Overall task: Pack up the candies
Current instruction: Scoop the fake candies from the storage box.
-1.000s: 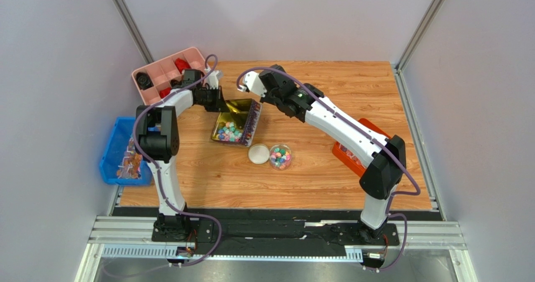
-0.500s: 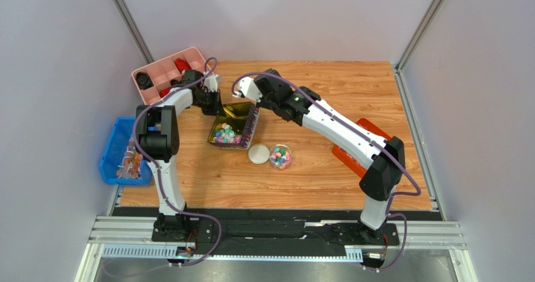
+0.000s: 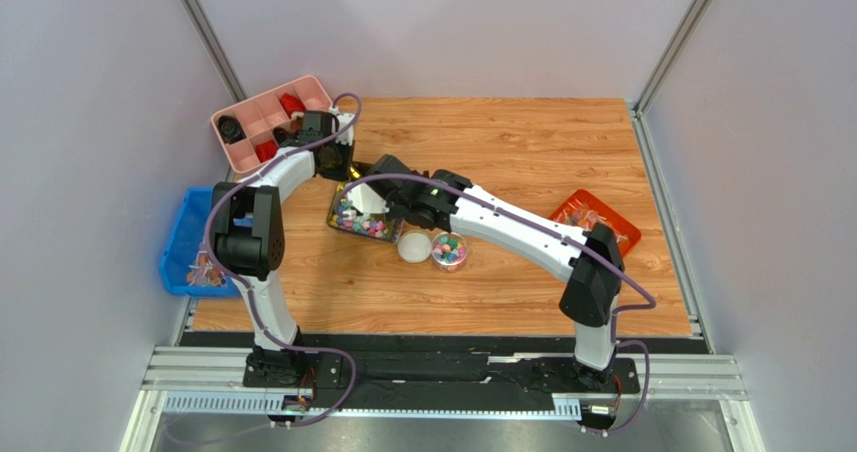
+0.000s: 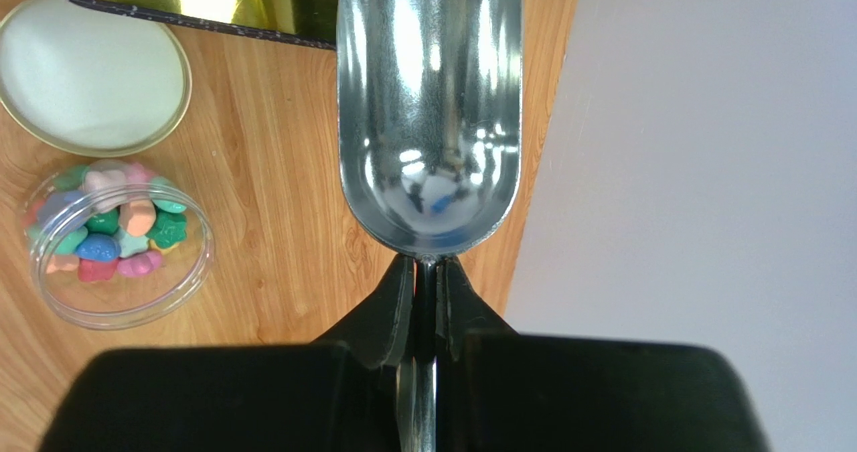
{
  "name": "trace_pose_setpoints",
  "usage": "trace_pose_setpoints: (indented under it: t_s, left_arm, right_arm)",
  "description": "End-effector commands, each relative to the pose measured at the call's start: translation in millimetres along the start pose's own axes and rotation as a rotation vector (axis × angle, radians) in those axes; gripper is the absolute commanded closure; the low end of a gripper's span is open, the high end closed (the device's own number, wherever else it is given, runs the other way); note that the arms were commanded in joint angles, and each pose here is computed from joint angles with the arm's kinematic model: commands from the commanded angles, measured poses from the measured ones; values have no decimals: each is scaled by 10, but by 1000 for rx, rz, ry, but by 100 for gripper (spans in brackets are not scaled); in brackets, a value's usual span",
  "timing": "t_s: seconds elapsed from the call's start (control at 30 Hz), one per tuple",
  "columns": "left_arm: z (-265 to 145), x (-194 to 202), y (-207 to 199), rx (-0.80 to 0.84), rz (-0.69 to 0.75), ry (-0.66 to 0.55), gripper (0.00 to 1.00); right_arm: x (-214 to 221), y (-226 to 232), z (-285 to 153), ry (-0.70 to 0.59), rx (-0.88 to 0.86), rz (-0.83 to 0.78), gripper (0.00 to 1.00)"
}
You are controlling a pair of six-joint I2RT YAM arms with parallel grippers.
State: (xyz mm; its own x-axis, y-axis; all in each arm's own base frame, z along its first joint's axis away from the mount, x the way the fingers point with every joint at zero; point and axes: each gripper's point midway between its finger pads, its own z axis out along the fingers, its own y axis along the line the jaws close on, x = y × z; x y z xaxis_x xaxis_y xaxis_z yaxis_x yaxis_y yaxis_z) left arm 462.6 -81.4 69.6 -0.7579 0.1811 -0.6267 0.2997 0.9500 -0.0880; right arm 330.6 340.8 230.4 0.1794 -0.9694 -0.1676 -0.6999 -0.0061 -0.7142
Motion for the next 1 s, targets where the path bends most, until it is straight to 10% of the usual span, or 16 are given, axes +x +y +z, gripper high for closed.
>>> trace_pose_setpoints:
  t_s: [0.0, 0.53, 0.97]
  left_arm:
    - [-198, -285, 0, -49, 37, -98, 100]
    - [-173, -259, 42, -105, 52, -99, 100]
    - [-208, -291, 19, -108, 47, -122, 100]
  right_arm:
    - [-38, -44, 76, 85, 33, -154, 100]
    - [-177, 65, 588, 302, -16, -525, 100]
    - [-256, 386, 905, 293, -109, -526, 100]
